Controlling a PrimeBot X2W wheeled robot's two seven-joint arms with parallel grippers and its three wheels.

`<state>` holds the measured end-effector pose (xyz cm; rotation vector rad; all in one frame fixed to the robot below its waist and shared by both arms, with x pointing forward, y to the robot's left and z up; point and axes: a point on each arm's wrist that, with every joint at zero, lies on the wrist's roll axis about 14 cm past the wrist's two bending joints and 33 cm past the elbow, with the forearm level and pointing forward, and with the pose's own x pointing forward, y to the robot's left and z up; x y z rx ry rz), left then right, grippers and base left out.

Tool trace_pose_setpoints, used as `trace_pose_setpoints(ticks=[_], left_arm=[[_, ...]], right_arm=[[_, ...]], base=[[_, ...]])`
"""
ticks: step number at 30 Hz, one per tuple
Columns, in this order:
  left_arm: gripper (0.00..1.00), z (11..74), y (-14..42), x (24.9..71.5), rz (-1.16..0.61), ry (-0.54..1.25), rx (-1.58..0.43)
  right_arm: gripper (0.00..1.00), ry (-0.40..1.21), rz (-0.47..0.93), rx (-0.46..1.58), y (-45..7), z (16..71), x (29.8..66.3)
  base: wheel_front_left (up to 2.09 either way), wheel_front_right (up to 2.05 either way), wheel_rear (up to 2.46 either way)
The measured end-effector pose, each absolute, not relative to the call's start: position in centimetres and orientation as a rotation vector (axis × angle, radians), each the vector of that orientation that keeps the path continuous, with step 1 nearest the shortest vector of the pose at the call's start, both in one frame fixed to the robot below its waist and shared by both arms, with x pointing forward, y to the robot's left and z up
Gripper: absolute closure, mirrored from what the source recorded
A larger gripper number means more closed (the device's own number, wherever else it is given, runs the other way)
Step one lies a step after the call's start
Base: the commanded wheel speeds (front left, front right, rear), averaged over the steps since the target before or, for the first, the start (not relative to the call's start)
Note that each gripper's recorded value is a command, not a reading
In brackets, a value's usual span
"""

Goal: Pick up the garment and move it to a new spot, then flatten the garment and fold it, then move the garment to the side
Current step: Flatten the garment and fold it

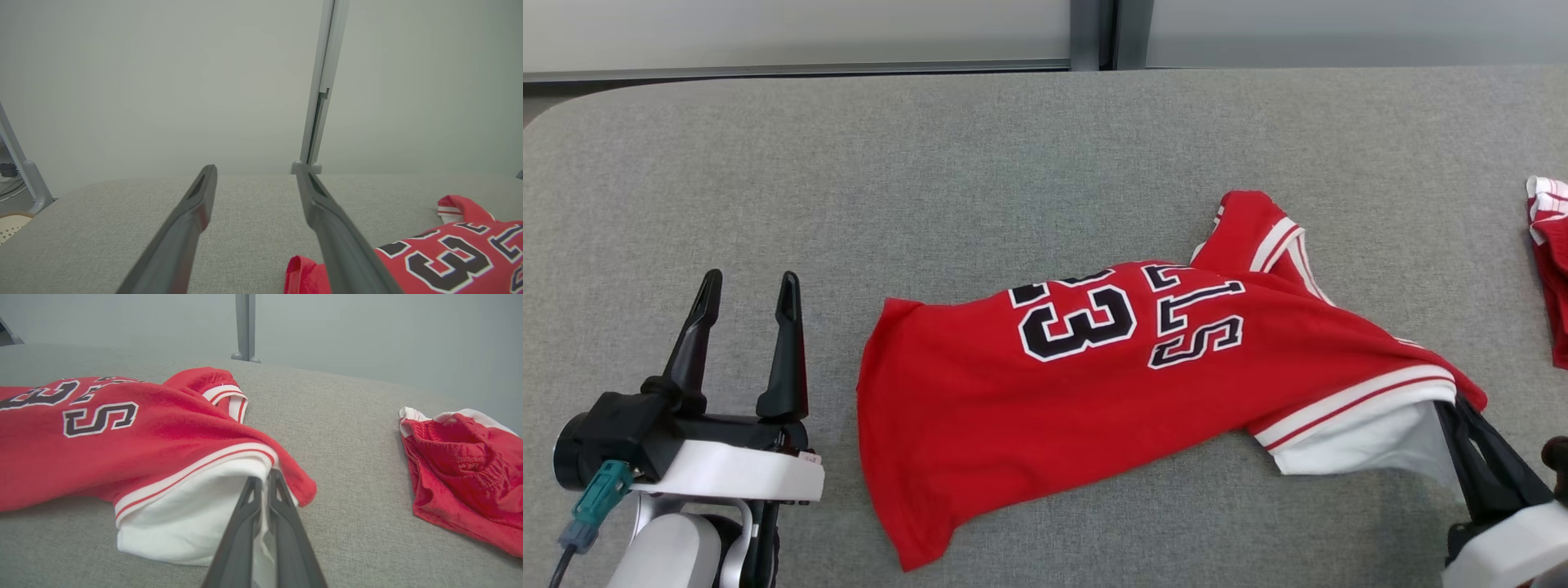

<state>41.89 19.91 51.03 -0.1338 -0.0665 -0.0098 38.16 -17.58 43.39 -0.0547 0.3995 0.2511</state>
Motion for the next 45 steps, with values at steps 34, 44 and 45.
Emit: trace_pose_setpoints(ticks=[34,44,45], left_arm=[[0.0,51.4,20.0,36.8,0.024,-0.044,-0.129],[0.0,51.5,19.6,36.7,0.013,-0.038,-0.136],[0.0,51.6,19.6,36.7,0.011,-0.038,-0.136]], right_arm=[[0.0,-0.001,0.23,0.088,-14.9,53.0,37.6],[0.0,0.016,0.231,0.102,-14.6,52.4,37.4],[0.0,0.017,0.231,0.102,-14.6,52.4,37.4]], base=[[0.0,0.0,0.0],[0.0,0.0,0.0],[0.0,0.0,0.0]])
